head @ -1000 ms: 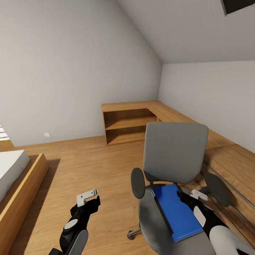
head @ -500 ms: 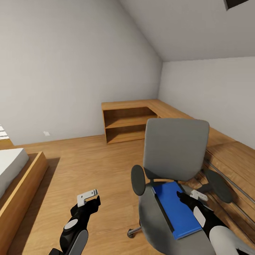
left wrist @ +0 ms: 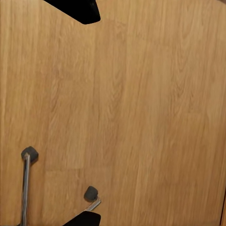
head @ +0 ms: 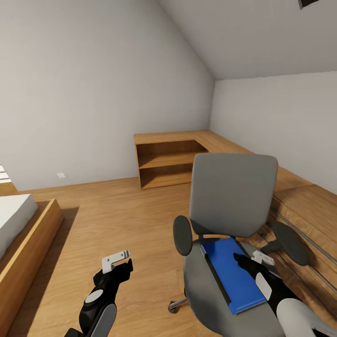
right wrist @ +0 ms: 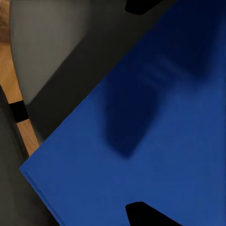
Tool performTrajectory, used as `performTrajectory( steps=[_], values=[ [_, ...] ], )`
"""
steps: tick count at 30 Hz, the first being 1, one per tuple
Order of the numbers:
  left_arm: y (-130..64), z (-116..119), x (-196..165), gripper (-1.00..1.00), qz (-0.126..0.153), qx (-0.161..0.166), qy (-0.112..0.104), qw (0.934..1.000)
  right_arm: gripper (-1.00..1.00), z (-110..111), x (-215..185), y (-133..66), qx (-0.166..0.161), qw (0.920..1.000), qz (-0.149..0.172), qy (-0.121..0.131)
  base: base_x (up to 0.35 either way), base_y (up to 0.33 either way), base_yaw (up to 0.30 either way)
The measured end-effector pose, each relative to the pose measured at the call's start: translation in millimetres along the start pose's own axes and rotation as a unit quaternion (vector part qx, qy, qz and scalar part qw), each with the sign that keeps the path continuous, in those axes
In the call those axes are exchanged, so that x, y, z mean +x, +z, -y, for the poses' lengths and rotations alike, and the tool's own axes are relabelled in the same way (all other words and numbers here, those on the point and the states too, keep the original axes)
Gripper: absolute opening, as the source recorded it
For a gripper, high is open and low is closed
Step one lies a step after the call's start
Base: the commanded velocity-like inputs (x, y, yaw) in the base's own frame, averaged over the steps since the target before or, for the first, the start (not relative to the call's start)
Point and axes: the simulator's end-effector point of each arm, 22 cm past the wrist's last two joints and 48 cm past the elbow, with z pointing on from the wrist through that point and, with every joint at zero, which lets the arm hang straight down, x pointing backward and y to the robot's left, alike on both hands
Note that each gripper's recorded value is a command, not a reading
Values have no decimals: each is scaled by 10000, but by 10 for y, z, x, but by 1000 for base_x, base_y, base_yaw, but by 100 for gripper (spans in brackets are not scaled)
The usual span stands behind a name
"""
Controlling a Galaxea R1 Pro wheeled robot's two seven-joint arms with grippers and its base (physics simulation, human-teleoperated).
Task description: In the bedroom, organize the workspace by keeping the computer under the desk, ensuring the monitor is on the desk, placing the keyboard on the desk next to the monitor, placing the mouse on the desk next to the keyboard, moving the folder from the swivel chair onto the desk next to the mouse, stacking the notebook on top of the folder with the pen on top of the notebook, and positioning the swivel chair next to the desk.
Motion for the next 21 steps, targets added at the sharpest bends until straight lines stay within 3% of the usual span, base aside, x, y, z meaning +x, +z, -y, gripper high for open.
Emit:
performTrajectory(
  steps=[21],
  values=[
    [4,1,18,100,-26,2,14,10000,100,-3,8,0,0,10000,-4,-12,0,0,0]
  ],
)
